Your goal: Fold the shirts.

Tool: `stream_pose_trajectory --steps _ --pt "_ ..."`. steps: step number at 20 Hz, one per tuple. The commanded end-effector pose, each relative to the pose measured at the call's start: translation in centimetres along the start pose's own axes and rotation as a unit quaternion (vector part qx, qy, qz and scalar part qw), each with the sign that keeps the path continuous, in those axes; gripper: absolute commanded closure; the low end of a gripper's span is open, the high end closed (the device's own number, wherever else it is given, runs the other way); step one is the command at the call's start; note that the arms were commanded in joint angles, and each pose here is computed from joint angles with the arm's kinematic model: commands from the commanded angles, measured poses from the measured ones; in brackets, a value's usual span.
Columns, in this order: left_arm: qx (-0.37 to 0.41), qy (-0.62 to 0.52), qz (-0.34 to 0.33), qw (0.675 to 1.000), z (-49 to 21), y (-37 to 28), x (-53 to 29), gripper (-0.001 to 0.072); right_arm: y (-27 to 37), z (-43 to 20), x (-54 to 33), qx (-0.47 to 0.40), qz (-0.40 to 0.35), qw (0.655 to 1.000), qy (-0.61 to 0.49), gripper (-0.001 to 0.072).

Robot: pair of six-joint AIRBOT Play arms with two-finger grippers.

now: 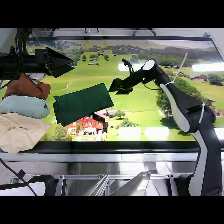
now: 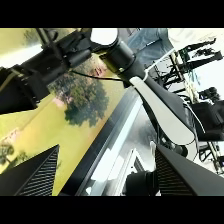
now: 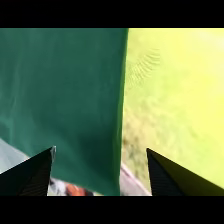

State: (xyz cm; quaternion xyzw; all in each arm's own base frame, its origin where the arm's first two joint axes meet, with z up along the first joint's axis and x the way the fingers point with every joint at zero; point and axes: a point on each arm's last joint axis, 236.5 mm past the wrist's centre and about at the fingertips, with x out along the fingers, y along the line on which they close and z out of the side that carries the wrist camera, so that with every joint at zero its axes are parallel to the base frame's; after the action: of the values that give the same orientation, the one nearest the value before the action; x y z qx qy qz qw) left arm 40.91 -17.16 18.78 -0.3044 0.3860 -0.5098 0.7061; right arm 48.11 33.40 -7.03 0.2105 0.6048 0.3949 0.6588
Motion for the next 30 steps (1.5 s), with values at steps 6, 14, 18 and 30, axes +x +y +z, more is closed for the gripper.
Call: stream_pose_trajectory --steps 6,14,18,30 --pt "0.000 0.012 -0.008 1.000 -0.6 -0.4 0.0 0.0069 0.0 -1.8 6.1 0.045 0.001 0.999 0.018 0.0149" --pt "0.000 0.033 -0.022 0.999 -1.6 -1.0 -0.1 0.0070 6.5 -1.6 6.1 0.003 0.096 0.995 0.018 0.0688" --pt "0.000 0.033 -0.022 0.999 -1.6 -1.0 -0.1 0.0070 4.5 3.9 -1.8 -0.007 0.033 0.996 -0.078 0.0691" --pt "0.000 0.061 -0.035 0.998 -2.9 -1.6 -0.3 0.0070 -25.7 -13.2 -53.3 0.393 -0.394 0.781 -0.282 0.0691"
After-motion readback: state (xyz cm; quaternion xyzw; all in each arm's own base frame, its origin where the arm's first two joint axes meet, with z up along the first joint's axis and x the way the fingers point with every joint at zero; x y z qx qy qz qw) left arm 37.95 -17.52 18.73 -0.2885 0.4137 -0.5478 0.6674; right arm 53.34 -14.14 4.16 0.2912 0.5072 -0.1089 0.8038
